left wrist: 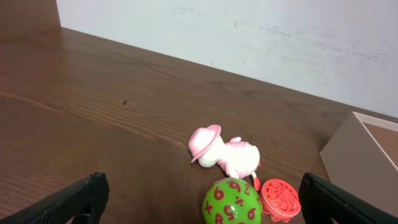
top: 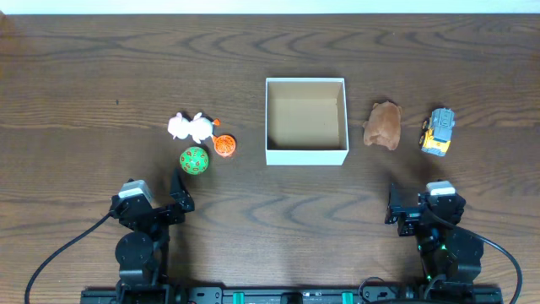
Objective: Pack container
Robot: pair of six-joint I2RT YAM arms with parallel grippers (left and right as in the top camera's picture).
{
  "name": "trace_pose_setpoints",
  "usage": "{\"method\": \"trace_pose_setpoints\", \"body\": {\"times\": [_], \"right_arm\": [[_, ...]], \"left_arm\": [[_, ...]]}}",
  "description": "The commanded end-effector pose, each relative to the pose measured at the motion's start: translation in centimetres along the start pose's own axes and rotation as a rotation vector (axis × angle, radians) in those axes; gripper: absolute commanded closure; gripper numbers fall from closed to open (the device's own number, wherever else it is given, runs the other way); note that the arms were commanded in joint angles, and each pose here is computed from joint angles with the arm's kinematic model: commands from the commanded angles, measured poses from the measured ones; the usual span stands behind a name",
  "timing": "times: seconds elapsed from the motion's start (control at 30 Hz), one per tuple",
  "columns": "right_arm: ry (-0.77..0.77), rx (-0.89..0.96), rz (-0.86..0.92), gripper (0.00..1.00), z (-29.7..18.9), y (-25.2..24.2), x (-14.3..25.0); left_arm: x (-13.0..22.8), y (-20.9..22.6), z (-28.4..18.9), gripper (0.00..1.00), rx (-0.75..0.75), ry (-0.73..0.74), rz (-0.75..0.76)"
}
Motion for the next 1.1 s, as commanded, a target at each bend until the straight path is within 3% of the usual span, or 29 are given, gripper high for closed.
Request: {"method": "trace_pose_setpoints", "body": {"times": [0.0,1.07], "right_arm": [[-0.003,0.013,0.015,0.01,0.02,-0.22,0.13],[-0.053,-0.018,0.026,0.01,-0.01,0.13,-0.8]], "left_arm": [[1.51,0.21,0.37,0.02,-0.006,0.04,0.018],[1.53,0.2,0.38,0.02,-0.005,0.042,0.018]]}}
Point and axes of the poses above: each gripper's point midway between its finger pads, its own z axis out along the fingers, its own y axis along the line the jaws close on, x = y × z, the point moved 6 cm from there along -z, back along the fingers, and after that the axes turned 3 degrees about z, right-handed, at the moved point
